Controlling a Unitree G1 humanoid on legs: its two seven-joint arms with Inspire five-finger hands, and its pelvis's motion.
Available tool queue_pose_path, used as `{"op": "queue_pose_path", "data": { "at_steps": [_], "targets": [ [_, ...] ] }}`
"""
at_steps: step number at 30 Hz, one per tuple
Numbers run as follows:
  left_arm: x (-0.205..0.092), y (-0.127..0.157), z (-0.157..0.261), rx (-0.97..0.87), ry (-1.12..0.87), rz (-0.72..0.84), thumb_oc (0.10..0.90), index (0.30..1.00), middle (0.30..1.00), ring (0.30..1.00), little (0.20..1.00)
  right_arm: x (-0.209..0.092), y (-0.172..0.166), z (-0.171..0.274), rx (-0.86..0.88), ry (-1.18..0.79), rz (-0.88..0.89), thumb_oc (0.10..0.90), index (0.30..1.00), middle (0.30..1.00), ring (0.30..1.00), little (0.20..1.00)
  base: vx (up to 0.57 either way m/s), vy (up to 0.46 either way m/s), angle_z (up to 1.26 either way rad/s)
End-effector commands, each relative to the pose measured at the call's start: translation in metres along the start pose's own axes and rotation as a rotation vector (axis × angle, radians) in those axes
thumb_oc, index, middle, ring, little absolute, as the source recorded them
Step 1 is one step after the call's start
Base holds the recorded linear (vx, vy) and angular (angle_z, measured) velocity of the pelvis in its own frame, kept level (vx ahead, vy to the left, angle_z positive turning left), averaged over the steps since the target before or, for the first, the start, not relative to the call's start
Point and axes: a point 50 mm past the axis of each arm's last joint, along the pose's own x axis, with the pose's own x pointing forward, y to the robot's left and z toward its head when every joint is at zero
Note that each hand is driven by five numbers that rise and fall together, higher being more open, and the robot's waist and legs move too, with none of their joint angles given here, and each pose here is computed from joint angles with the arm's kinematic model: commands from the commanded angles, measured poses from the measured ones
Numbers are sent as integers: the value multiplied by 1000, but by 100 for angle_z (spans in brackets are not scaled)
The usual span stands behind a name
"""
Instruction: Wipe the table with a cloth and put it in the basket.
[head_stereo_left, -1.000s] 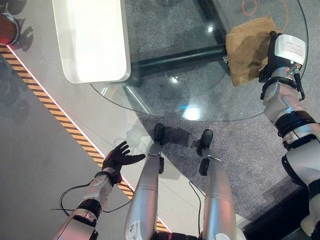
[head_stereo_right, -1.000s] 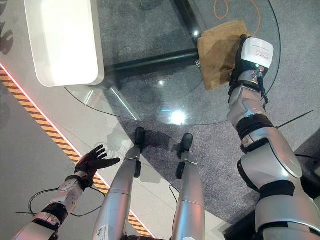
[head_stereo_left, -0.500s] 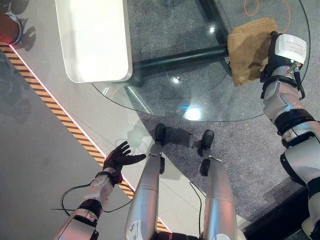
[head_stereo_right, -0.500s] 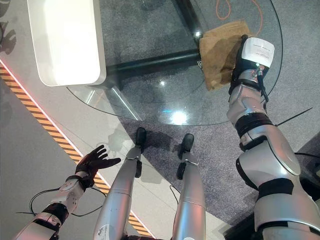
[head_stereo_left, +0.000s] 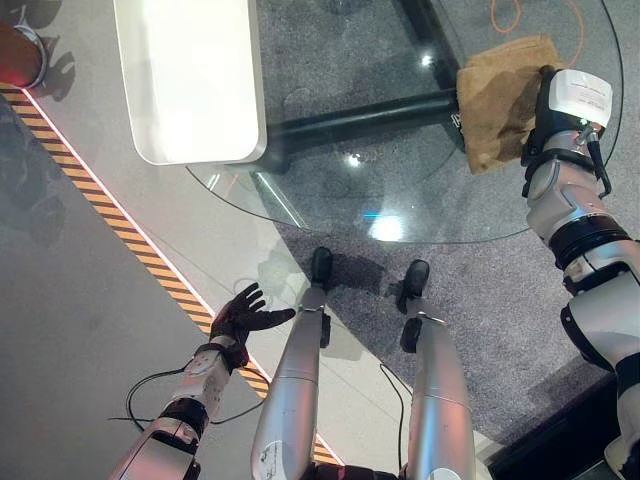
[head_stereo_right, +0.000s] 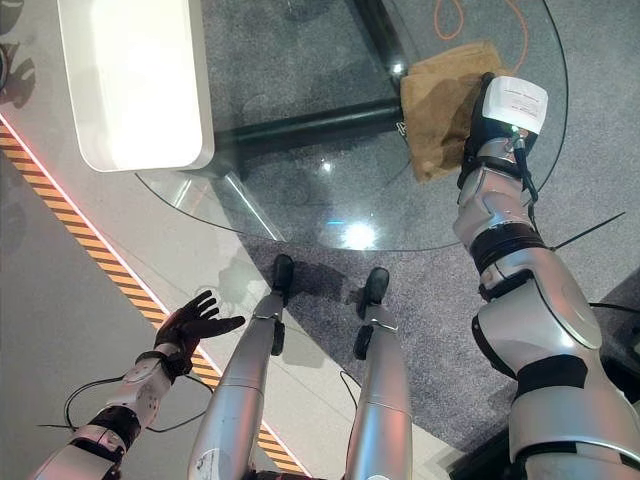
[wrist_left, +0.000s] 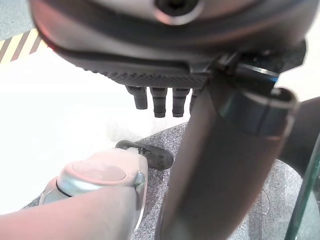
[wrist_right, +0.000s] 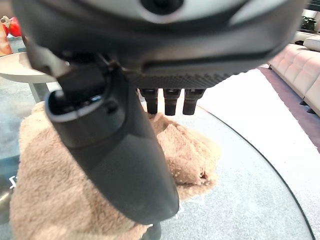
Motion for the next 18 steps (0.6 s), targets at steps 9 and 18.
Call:
{"op": "queue_pose_path", "data": {
  "at_steps": [9,18],
  "targets": [
    [-4,3,-13,20,38,16,800,900,900,900,900,14,-42,0,-73,-6,-127,100,300,300,300,200,0,0,0],
    [-4,5,-12,19,36,14,800,900,900,900,900,14,-41,0,-71,-5,-127,100,300,300,300,200,0,0,0]
  ]
}}
